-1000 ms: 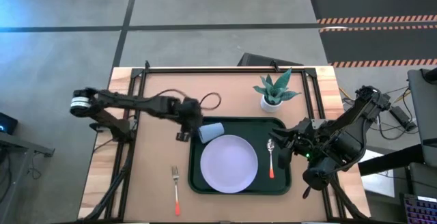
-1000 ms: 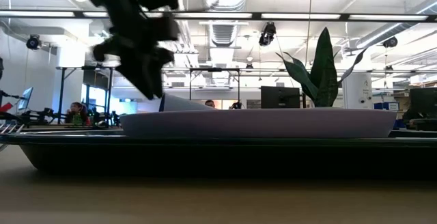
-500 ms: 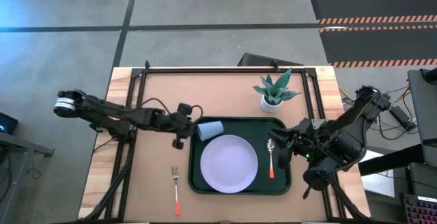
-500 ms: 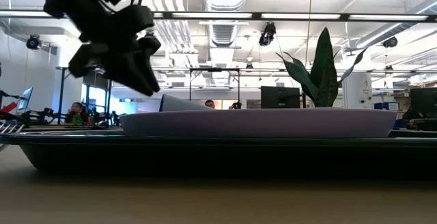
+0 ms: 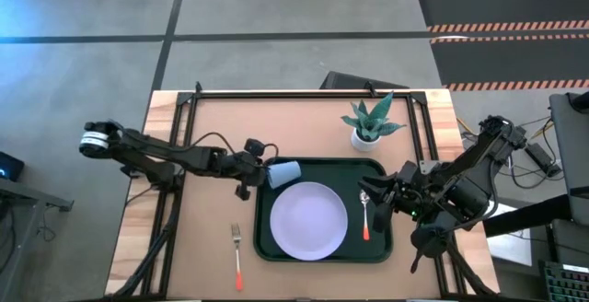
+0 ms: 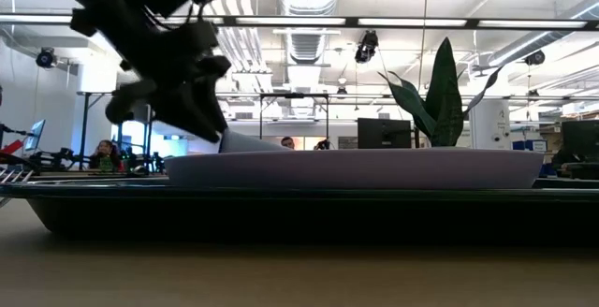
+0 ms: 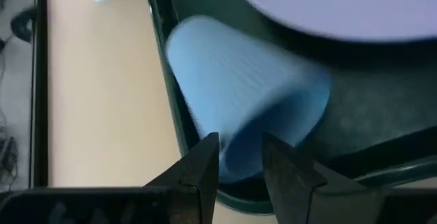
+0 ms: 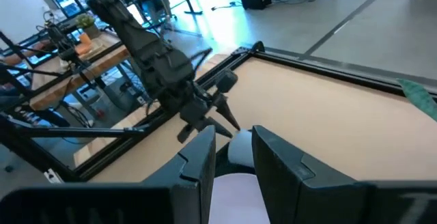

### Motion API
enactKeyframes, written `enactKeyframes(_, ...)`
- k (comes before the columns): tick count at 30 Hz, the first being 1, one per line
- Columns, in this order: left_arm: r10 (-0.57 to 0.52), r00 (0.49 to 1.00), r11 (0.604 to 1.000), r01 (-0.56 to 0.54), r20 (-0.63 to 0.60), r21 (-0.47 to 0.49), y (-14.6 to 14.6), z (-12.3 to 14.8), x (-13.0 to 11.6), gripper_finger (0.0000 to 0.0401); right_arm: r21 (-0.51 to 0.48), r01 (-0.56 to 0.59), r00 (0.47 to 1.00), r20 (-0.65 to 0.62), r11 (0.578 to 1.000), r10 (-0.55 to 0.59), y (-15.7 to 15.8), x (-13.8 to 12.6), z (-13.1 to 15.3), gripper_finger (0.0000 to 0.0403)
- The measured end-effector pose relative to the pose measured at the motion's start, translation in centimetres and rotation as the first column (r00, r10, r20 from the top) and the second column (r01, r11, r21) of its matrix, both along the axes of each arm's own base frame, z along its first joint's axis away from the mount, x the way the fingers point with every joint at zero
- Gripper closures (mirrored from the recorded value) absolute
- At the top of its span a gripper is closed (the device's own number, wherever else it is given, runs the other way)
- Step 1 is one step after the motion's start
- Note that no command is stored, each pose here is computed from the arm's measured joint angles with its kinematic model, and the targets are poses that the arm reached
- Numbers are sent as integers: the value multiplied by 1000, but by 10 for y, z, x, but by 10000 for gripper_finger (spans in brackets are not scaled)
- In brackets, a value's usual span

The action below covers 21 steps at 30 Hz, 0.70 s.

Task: Pick and place plate/cup/fork/spoon on tray
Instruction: Adjust the blue cup on the dark green serving tray

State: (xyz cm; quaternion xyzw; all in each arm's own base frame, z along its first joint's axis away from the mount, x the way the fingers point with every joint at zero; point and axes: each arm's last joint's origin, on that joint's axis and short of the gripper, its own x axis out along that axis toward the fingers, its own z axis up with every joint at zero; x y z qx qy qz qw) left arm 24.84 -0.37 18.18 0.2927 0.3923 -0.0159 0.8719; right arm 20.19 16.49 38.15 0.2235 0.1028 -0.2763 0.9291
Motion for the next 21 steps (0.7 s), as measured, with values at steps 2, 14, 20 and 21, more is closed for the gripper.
enactKeyframes(2,-5,1000,1000,5,-18,8,0,-7,4,311,1,0,1000,1,1000,0,0,0,0,317)
enactKeyframes(14,62,992,990,-75,108,122,3,-15,31,313,20,-1,1000,19,1000,1,1,1,1,317)
enactKeyframes(20,91,984,985,-112,156,131,4,4,34,389,20,-1,1000,19,1000,1,1,1,1,317)
enactKeyframes(21,94,982,986,-114,162,121,4,9,34,393,20,-1,1000,19,1000,0,1,1,1,317)
